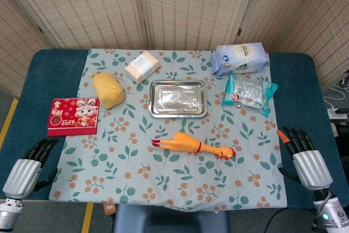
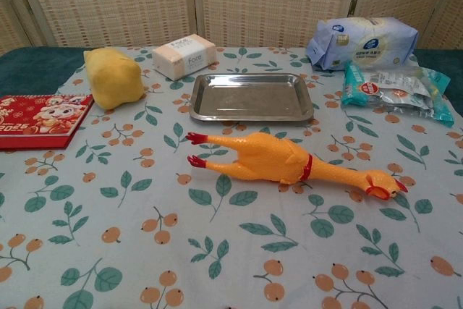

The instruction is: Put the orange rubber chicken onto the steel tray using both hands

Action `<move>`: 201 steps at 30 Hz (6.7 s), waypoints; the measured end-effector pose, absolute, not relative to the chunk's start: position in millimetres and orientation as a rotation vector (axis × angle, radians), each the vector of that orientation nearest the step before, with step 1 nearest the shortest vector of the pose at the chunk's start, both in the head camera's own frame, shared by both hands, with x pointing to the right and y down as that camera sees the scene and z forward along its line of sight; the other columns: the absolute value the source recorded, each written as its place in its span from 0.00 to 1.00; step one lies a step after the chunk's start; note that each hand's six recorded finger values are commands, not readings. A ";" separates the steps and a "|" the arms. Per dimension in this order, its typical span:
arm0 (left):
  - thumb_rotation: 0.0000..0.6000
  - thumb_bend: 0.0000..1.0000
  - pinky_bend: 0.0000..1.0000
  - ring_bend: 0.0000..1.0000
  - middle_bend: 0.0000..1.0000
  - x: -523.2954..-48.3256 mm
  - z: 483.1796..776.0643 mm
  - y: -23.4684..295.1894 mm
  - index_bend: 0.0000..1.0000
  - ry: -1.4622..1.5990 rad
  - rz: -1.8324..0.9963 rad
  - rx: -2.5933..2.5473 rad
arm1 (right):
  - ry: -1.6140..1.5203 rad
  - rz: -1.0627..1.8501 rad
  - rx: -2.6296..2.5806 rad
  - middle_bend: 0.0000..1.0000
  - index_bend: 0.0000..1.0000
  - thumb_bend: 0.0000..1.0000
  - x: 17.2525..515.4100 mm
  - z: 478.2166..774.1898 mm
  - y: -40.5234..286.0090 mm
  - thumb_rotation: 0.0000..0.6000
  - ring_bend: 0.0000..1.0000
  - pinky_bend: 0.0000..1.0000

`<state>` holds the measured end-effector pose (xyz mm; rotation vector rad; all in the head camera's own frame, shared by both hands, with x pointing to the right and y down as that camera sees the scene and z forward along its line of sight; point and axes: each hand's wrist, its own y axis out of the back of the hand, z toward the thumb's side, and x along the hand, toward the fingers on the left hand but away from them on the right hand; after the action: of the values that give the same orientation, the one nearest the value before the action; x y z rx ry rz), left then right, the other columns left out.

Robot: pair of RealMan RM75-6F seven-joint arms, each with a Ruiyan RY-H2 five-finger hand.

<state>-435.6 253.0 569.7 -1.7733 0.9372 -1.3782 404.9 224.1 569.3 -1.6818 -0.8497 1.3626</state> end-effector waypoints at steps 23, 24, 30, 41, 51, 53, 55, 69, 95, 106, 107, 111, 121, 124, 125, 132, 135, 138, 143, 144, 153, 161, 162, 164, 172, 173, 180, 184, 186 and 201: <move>1.00 0.42 0.20 0.05 0.08 -427.1 585.1 249.0 0.04 0.917 -1.370 -1.853 | -0.676 1.411 -1.734 0.16 0.36 0.13 326.7 603.4 214.0 1.00 0.12 0.38; 1.00 0.42 0.20 0.05 0.08 -427.6 585.3 249.1 0.04 0.918 -1.371 -1.858 | -0.663 1.421 -1.731 0.16 0.37 0.14 321.5 607.4 211.5 1.00 0.12 0.38; 1.00 0.42 0.20 0.05 0.08 -431.9 585.7 247.3 0.03 0.939 -1.380 -1.876 | -0.623 1.468 -1.745 0.16 0.40 0.15 280.3 640.9 198.8 1.00 0.12 0.36; 1.00 0.42 0.20 0.05 0.08 -432.9 590.5 247.2 0.02 0.926 -1.388 -1.918 | -0.574 1.524 -1.753 0.16 0.44 0.23 226.2 692.5 192.7 1.00 0.12 0.35; 1.00 0.42 0.20 0.05 0.08 -436.6 591.3 246.2 0.02 0.922 -1.402 -1.908 | -0.535 1.566 -1.757 0.15 0.42 0.24 210.9 710.2 193.7 1.00 0.12 0.35; 1.00 0.42 0.20 0.05 0.08 -436.8 591.5 246.0 0.02 0.922 -1.403 -1.909 | -0.528 1.572 -1.762 0.15 0.41 0.24 208.6 712.7 194.4 1.00 0.12 0.35; 1.00 0.42 0.20 0.05 0.08 -437.5 591.8 245.5 0.02 0.926 -1.406 -1.913 | -0.521 1.577 -1.769 0.15 0.41 0.24 205.7 715.2 195.3 1.00 0.12 0.35; 1.00 0.42 0.20 0.05 0.08 -444.5 590.8 241.7 0.02 0.955 -1.414 -1.915 | -0.512 1.558 -1.819 0.25 0.68 0.31 179.8 718.6 197.0 1.00 0.26 0.46; 1.00 0.42 0.24 0.08 0.12 -418.5 605.9 240.7 0.00 0.870 -1.367 -1.917 | -0.652 1.393 -1.903 0.50 0.87 0.44 184.4 695.6 168.7 1.00 0.68 1.00; 1.00 0.38 0.25 0.08 0.11 -339.7 603.2 225.2 0.00 0.713 -1.139 -2.049 | -0.708 1.324 -1.993 0.51 0.87 0.44 157.6 691.7 156.2 1.00 0.69 1.00; 1.00 0.38 0.25 0.08 0.11 -327.0 602.4 223.6 0.00 0.696 -1.110 -2.072 | -0.716 1.312 -2.006 0.51 0.87 0.44 152.2 691.1 156.0 1.00 0.69 1.00; 1.00 0.36 0.25 0.07 0.10 -277.8 603.2 217.1 0.00 0.629 -1.014 -2.174 | -0.746 1.267 -2.044 0.51 0.87 0.44 138.0 685.7 153.9 1.00 0.69 1.00; 1.00 0.35 0.24 0.03 0.05 -225.4 623.3 193.8 0.00 0.666 -0.945 -2.280 | -0.769 1.202 -2.082 0.51 0.87 0.44 118.2 670.3 151.4 1.00 0.69 1.00; 1.00 0.34 0.24 0.02 0.05 -220.8 633.3 189.1 0.00 0.668 -0.980 -2.286 | -0.781 1.196 -2.085 0.51 0.87 0.44 113.5 667.4 150.2 1.00 0.69 1.00; 1.00 0.34 0.24 0.02 0.05 -219.1 636.7 188.0 0.00 0.666 -0.992 -2.289 | -0.786 1.193 -2.083 0.51 0.87 0.44 112.1 666.5 149.6 1.00 0.69 1.00; 1.00 0.34 0.24 0.03 0.05 -200.4 653.9 181.5 0.00 0.648 -1.048 -2.320 | -0.804 1.176 -2.053 0.51 0.87 0.44 98.6 660.8 148.2 1.00 0.69 1.00; 1.00 0.34 0.25 0.04 0.05 -191.1 656.1 178.6 0.00 0.649 -1.046 -2.335 | -0.813 1.173 -2.043 0.51 0.87 0.44 94.3 659.1 148.4 1.00 0.69 1.00; 1.00 0.34 0.25 0.05 0.05 -182.9 658.2 177.1 0.00 0.651 -1.036 -2.341 | -0.822 1.172 -2.039 0.51 0.87 0.44 92.4 657.9 148.5 1.00 0.69 1.00; 1.00 0.34 0.27 0.10 0.08 -173.2 664.4 174.6 0.02 0.671 -1.027 -2.347 | -0.824 1.174 -2.039 0.51 0.87 0.44 93.9 656.7 148.0 1.00 0.69 1.00; 1.00 0.34 0.27 0.10 0.08 -172.0 665.6 174.2 0.02 0.678 -1.026 -2.350 | -0.826 1.173 -2.039 0.51 0.87 0.44 94.2 656.3 147.7 1.00 0.69 1.00; 1.00 0.34 0.26 0.01 0.01 -174.8 673.7 163.1 0.00 0.814 -1.003 -2.363 | -0.839 1.164 -2.051 0.52 0.88 0.44 101.1 653.3 146.4 1.00 0.69 1.00; 1.00 0.34 0.25 0.00 0.00 -170.5 668.7 161.2 0.00 0.857 -0.935 -2.427 | -0.816 1.167 -2.064 0.52 0.88 0.44 102.2 656.1 150.8 1.00 0.69 1.00; 1.00 0.33 0.25 0.00 0.00 -170.5 668.8 162.0 0.00 0.849 -0.935 -2.432 | -0.823 1.163 -2.064 0.52 0.88 0.44 101.8 655.5 150.0 1.00 0.69 1.00; 1.00 0.33 0.25 0.02 0.00 -169.7 669.8 163.4 0.00 0.836 -0.939 -2.444 | -0.840 1.151 -2.066 0.52 0.88 0.44 100.8 653.6 148.5 1.00 0.69 1.00; 1.00 0.34 0.25 0.15 0.11 -165.5 674.8 167.2 0.02 0.785 -0.956 -2.462 | -0.895 1.103 -2.061 0.52 0.88 0.44 100.0 646.4 144.3 1.00 0.69 1.00; 1.00 0.34 0.25 0.13 0.09 -165.1 675.1 167.5 0.01 0.784 -0.958 -2.466 | -0.900 1.099 -2.061 0.52 0.88 0.44 100.2 646.1 143.8 1.00 0.69 1.00; 1.00 0.33 0.27 0.09 0.05 -160.3 676.7 167.1 0.01 0.787 -0.969 -2.490 | -0.909 1.082 -2.073 0.52 0.88 0.44 99.5 645.3 144.4 1.00 0.69 1.00; 1.00 0.34 0.40 0.40 0.41 -155.6 675.9 164.9 0.31 0.860 -0.940 -2.499 | -0.901 1.078 -2.082 0.52 0.88 0.44 97.6 645.6 146.7 1.00 0.69 1.00; 1.00 0.35 0.48 0.51 0.57 -153.3 675.8 163.9 0.48 0.906 -0.921 -2.504 | -0.898 1.077 -2.082 0.52 0.88 0.44 97.0 645.6 147.4 1.00 0.69 1.00; 1.00 0.74 0.88 0.90 0.99 -154.4 678.5 157.1 0.88 1.016 -0.881 -2.467 | -0.909 1.072 -2.085 0.52 0.88 0.44 99.3 643.3 146.2 1.00 0.69 1.00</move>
<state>-154.4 157.1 678.5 -2.4670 1.0158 -0.8807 99.3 146.2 643.3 -2.0848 -0.9095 1.0719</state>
